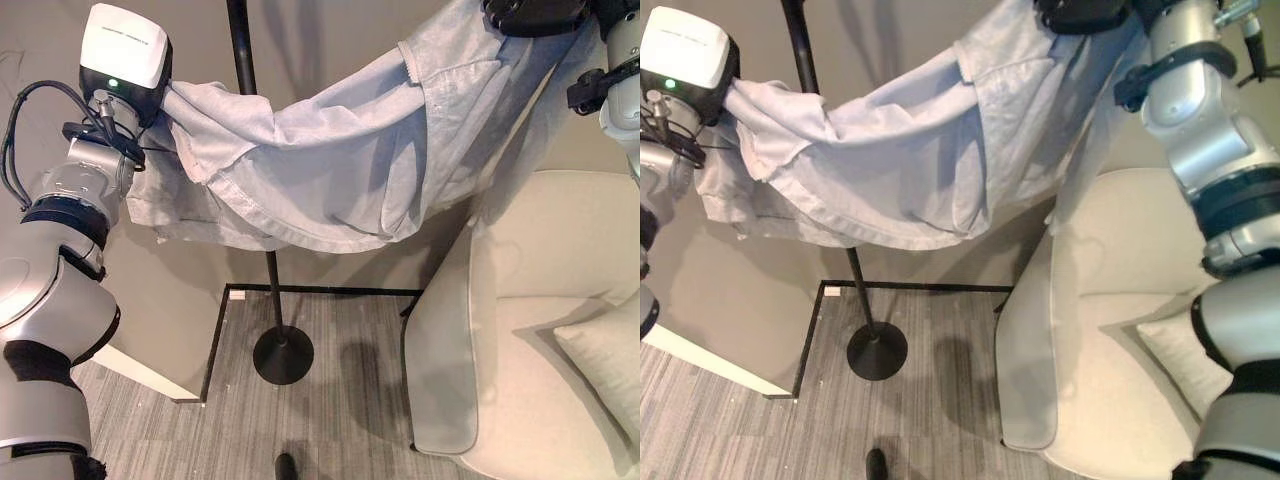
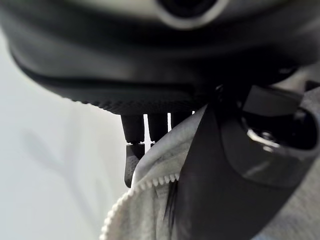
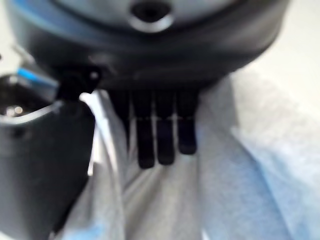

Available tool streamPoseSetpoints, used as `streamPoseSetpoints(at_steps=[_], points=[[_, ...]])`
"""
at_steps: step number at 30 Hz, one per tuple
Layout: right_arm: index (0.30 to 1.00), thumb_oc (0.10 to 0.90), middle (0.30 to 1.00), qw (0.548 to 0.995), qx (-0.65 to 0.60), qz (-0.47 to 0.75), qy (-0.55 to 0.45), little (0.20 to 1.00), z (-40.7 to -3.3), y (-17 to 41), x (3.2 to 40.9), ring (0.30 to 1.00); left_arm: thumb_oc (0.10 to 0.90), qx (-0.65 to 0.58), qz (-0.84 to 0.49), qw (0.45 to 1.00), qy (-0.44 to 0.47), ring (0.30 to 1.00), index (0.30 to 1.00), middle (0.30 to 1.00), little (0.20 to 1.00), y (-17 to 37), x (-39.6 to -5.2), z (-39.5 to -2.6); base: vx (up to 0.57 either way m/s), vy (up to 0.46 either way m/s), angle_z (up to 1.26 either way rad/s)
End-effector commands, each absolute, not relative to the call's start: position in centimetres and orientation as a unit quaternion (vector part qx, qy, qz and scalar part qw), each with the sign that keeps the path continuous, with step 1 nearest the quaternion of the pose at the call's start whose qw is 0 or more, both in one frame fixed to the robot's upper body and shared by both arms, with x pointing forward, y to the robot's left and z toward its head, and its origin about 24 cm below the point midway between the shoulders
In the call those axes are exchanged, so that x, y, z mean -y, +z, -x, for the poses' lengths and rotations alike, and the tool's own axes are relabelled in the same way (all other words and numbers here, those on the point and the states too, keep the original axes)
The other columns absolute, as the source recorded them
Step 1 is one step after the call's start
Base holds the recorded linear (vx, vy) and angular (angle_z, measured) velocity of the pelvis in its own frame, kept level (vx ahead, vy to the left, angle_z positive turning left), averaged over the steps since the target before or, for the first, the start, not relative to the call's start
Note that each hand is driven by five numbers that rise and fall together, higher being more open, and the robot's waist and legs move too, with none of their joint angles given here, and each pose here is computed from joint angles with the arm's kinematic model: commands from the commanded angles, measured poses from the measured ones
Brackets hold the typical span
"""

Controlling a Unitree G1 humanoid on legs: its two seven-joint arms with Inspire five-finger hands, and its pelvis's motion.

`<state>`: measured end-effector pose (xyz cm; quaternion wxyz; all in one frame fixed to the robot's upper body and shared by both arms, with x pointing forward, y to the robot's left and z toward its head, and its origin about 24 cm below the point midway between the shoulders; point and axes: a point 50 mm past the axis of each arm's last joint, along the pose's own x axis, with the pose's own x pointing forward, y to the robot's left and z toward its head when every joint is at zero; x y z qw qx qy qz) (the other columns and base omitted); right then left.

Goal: Hang the clothes on the sofa on the clothes rack.

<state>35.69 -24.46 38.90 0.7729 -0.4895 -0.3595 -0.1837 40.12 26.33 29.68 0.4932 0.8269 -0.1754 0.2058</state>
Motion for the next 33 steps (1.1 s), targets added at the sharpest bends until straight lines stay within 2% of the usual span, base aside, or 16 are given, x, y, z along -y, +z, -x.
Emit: streamPoseSetpoints(at_steps=[1,3,7,14,17,19,22,23,26,27,33], points=[[0.300,0.400,0.300,0.727,0.438,0.440,-0.294,0.300,-31.0,46.0,27.2,0.300,0.400,0.160,-0.805,0.438,0.366,0.300,0.300,0.300,0.300,38.6,-30.4,-36.5,0.24,-0.048,0.17],[0.300,0.400,0.300,0.715,0.425,0.452,-0.321,0.300,-30.2,46.1,28.9,0.300,0.400,0.146,-0.806,0.431,0.379,0.300,0.300,0.300,0.300,39.0,-31.6,-35.8,0.21,-0.064,0.38],[0.300,0.400,0.300,0.714,0.419,0.460,-0.323,0.300,-29.2,47.1,29.6,0.300,0.400,0.130,-0.789,0.462,0.383,0.300,0.300,0.300,0.300,39.3,-32.7,-35.2,0.23,-0.102,0.64],[0.300,0.400,0.300,0.674,0.440,0.472,-0.360,0.300,-25.4,48.9,31.5,0.300,0.400,0.127,-0.790,0.462,0.383,0.300,0.300,0.300,0.300,39.4,-33.5,-34.6,0.15,-0.084,0.38],[0.300,0.400,0.300,0.669,0.449,0.457,-0.377,0.300,-24.3,49.4,32.4,0.300,0.400,0.110,-0.806,0.439,0.380,0.300,0.300,0.300,0.300,39.7,-34.0,-34.2,0.09,-0.148,0.17],[0.300,0.400,0.300,0.676,0.433,0.459,-0.380,0.300,-24.4,48.8,33.1,0.300,0.400,0.098,-0.808,0.446,0.371,0.300,0.300,0.300,0.300,38.6,-34.1,-34.7,0.04,-0.042,-0.17],[0.300,0.400,0.300,0.684,0.430,0.455,-0.374,0.300,-24.4,48.1,33.5,0.300,0.400,0.069,-0.809,0.458,0.363,0.300,0.300,0.300,0.300,36.1,-34.9,-35.1,0.07,0.080,0.03],[0.300,0.400,0.300,0.700,0.425,0.451,-0.354,0.300,-25.2,46.4,33.4,0.300,0.400,0.055,-0.802,0.494,0.332,0.300,0.300,0.300,0.300,32.5,-34.6,-36.3,0.08,0.100,-0.18],[0.300,0.400,0.300,0.720,0.407,0.457,-0.326,0.300,-26.4,43.3,33.4,0.300,0.400,0.029,-0.803,0.524,0.281,0.300,0.300,0.300,0.300,27.4,-34.1,-37.3,0.09,0.125,-0.17],[0.300,0.400,0.300,0.737,0.403,0.446,-0.308,0.300,-26.8,41.0,33.4,0.300,0.400,0.011,-0.802,0.542,0.250,0.300,0.300,0.300,0.300,24.0,-33.5,-37.7,0.05,0.118,0.04],[0.300,0.400,0.300,0.776,0.415,0.390,-0.271,0.300,-27.6,36.6,32.4,0.300,0.400,-0.040,-0.762,0.618,0.187,0.300,0.300,0.300,0.300,16.2,-31.8,-37.7,-0.01,0.050,-0.02]])
